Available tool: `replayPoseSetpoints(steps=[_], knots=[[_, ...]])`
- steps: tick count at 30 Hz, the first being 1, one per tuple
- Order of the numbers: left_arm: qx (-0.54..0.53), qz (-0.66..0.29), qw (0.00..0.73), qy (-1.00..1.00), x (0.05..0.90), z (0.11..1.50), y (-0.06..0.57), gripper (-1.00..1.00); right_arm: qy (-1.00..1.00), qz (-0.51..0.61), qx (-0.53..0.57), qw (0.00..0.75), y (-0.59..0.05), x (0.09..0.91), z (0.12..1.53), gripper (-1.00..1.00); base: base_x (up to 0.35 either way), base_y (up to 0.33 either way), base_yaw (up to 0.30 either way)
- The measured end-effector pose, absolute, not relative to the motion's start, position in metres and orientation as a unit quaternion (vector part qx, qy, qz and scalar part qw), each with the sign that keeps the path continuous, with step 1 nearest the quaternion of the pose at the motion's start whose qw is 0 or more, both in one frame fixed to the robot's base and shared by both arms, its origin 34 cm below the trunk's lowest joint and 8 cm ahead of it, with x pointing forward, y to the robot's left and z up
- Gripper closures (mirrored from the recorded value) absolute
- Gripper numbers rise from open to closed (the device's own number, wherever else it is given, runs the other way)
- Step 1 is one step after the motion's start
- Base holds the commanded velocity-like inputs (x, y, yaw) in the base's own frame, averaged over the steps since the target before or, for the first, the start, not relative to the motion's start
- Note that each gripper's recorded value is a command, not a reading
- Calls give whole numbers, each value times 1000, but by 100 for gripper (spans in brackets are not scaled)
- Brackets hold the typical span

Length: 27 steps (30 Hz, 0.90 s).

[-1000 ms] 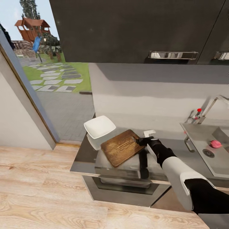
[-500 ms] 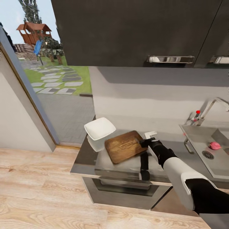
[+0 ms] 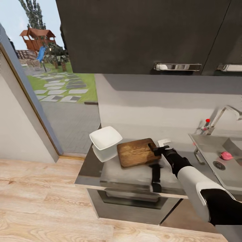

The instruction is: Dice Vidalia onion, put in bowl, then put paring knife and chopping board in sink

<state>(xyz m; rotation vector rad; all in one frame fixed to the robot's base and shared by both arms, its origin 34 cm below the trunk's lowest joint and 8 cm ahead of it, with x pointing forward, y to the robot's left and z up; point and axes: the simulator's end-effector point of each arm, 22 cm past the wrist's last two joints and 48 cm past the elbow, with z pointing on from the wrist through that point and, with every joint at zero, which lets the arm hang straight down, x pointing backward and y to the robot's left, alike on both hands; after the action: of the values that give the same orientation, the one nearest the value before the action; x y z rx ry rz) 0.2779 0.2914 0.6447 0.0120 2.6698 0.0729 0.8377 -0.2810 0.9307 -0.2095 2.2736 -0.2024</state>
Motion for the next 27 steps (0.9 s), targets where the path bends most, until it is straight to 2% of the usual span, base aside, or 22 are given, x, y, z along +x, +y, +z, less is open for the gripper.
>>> replayPoseSetpoints(steps=[3, 13, 22, 27], knots=[[4, 27, 235, 972, 279, 645, 292, -100, 903, -82, -80, 413, -286, 838, 934, 100, 0, 0, 0], [4, 25, 240, 971, 282, 647, 290, -100, 902, -89, -74, 416, -299, 837, 943, 100, 0, 0, -190], [4, 26, 241, 970, 283, 647, 290, -100, 902, -88, -74, 417, -299, 837, 944, 100, 0, 0, -43], [3, 26, 241, 970, 284, 648, 290, -100, 902, -88, -73, 417, -299, 837, 945, 100, 0, 0, -167]])
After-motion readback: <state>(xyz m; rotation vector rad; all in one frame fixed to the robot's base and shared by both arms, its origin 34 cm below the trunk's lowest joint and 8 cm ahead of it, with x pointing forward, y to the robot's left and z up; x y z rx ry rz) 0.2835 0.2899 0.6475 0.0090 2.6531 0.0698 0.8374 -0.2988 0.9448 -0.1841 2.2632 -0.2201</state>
